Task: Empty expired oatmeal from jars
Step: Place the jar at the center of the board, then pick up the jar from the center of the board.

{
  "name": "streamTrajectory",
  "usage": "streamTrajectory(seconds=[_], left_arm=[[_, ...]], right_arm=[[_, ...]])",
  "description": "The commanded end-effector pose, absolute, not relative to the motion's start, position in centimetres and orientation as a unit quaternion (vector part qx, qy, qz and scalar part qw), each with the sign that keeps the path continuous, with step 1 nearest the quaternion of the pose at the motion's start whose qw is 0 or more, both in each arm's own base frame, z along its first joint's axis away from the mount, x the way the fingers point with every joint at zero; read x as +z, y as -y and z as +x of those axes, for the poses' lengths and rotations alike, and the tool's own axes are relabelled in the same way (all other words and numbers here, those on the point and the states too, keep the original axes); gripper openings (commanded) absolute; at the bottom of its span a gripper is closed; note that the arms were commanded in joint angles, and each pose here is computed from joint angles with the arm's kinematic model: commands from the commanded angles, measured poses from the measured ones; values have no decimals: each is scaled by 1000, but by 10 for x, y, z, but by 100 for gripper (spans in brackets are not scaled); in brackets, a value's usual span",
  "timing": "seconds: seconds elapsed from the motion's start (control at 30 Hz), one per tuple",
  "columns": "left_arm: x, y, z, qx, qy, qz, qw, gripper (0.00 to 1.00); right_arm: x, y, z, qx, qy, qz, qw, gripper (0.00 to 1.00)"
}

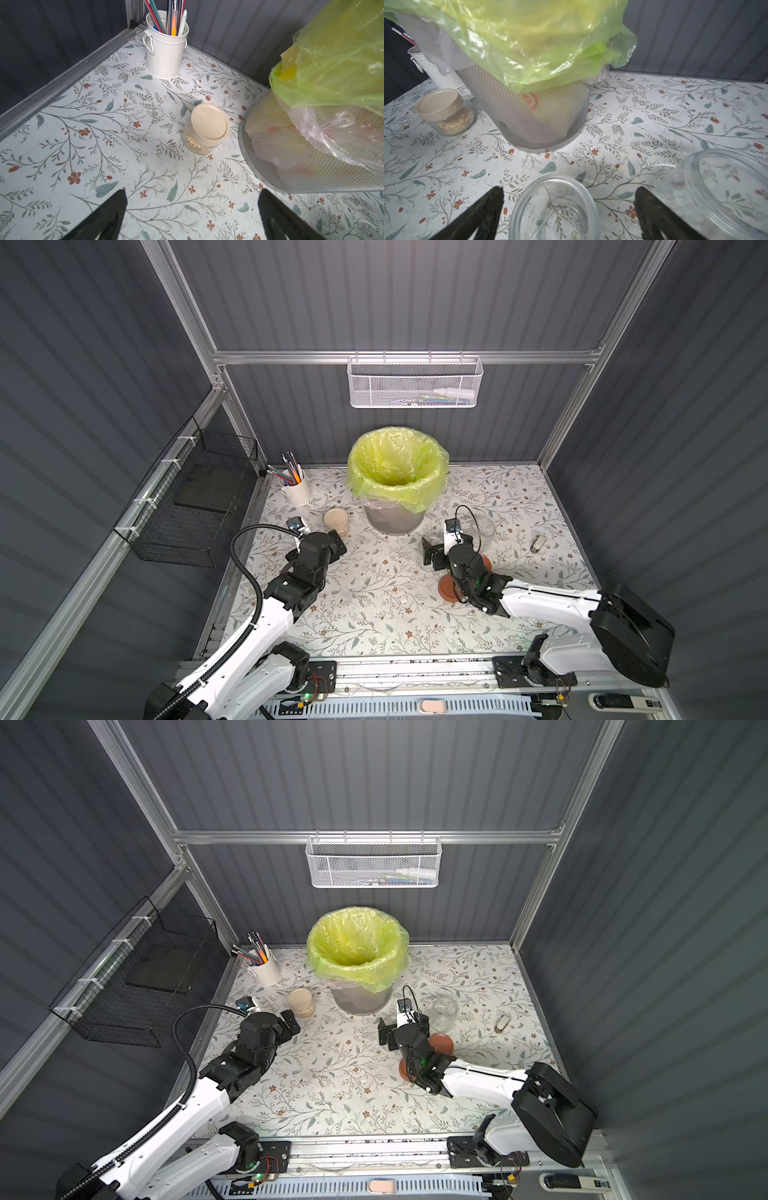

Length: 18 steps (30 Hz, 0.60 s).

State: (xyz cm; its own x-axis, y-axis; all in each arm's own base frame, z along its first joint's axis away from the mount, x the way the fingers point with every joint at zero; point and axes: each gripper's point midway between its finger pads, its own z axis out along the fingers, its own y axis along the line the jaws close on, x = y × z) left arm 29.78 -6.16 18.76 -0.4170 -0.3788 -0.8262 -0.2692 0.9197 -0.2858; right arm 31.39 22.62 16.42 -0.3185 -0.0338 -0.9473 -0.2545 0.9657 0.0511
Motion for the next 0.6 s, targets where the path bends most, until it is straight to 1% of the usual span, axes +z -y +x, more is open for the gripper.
streamTrajectory(seconds=[0.0, 0.13, 0.23, 0.33, 0.43, 0.57], left_arm=[[198, 55, 295, -32, -839, -182, 511, 100], [199, 47, 291, -23, -830, -193, 523, 100], [198, 45, 289, -21, -829, -194, 525, 100], [195, 41, 287, -7, -830, -195, 523, 100], [195, 31, 284, 26, -833, -202, 514, 100], [198, 23, 280, 55, -836, -206, 505, 100]], right_arm=[[175, -218, 304, 79, -826, -87, 551, 99], [190, -218, 291, 96, -828, -101, 543, 99], [195, -217, 283, 83, -845, -113, 516, 99], [202, -233, 269, 84, -840, -154, 514, 99], [207, -256, 259, 95, -836, -181, 509, 99], [210, -294, 250, 116, -832, -219, 497, 99]])
